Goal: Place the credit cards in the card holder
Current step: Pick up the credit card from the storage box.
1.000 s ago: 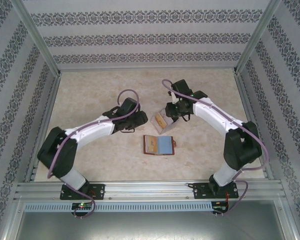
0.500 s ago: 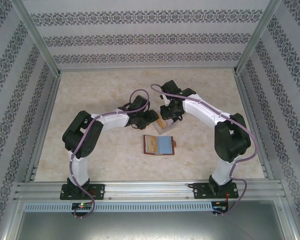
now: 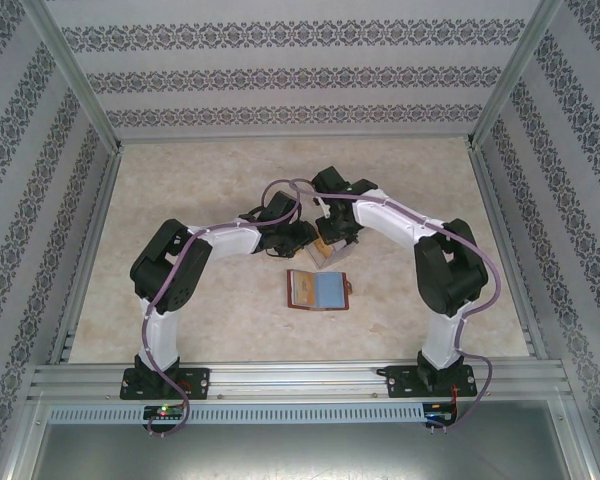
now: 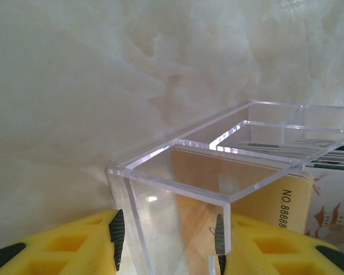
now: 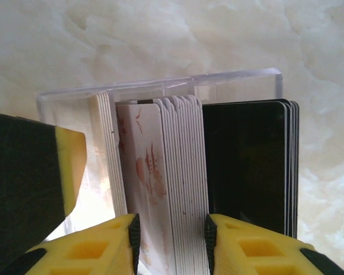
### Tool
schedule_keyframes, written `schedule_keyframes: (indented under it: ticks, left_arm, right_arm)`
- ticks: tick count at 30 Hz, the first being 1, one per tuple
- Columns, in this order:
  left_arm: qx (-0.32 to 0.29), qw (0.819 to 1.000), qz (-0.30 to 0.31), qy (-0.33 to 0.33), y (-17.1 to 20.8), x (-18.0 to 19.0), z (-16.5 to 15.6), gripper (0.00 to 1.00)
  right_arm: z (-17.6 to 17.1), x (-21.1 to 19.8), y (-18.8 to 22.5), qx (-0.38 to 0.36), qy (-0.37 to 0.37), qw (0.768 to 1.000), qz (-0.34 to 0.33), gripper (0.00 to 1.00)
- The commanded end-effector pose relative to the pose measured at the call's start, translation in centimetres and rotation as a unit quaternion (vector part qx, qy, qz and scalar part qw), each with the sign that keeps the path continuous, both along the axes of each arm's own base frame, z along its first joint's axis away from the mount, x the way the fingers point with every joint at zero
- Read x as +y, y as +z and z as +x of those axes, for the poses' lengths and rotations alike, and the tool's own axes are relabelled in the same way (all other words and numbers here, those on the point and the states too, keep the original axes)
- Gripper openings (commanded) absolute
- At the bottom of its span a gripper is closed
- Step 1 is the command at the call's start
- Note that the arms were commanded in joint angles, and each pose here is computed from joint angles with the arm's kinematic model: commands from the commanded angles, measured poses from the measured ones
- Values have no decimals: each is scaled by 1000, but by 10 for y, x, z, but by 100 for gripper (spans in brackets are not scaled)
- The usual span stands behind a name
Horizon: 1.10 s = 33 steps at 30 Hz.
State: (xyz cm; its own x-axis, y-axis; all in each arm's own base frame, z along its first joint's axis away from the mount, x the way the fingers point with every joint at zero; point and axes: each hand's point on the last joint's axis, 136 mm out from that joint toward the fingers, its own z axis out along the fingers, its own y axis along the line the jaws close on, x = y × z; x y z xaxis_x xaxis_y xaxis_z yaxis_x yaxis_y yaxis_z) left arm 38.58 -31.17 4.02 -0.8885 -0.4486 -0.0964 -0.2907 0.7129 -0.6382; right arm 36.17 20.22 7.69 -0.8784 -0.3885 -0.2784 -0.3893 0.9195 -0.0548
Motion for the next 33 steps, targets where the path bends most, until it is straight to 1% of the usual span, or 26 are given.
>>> schedule_keyframes:
  ticks: [1, 5, 12, 18, 23, 33]
  left_arm:
    - [5, 1000, -1, 9, -6, 4, 1, 45]
    - [5, 1000, -3, 11, -7, 4, 1, 43]
    - [1, 1000, -4, 12, -5, 5, 1, 43]
    - [1, 1000, -1, 12, -5, 7, 0, 42]
    - [0, 1000, -1, 13, -4, 7, 0, 42]
    - [-1, 1000, 2, 13, -5, 8, 0, 42]
  right_arm:
    - [6, -6, -2, -16, 17, 998, -57, 37]
    - [9, -9, -4, -33, 21, 995, -94, 38]
    - [16, -16, 2, -61, 12, 990, -126, 36]
    - [18, -14, 17, -79, 11, 990, -112, 35]
    - [17, -13, 16, -76, 13, 991, -110, 33]
    - [19, -15, 22, -86, 11, 990, -111, 32]
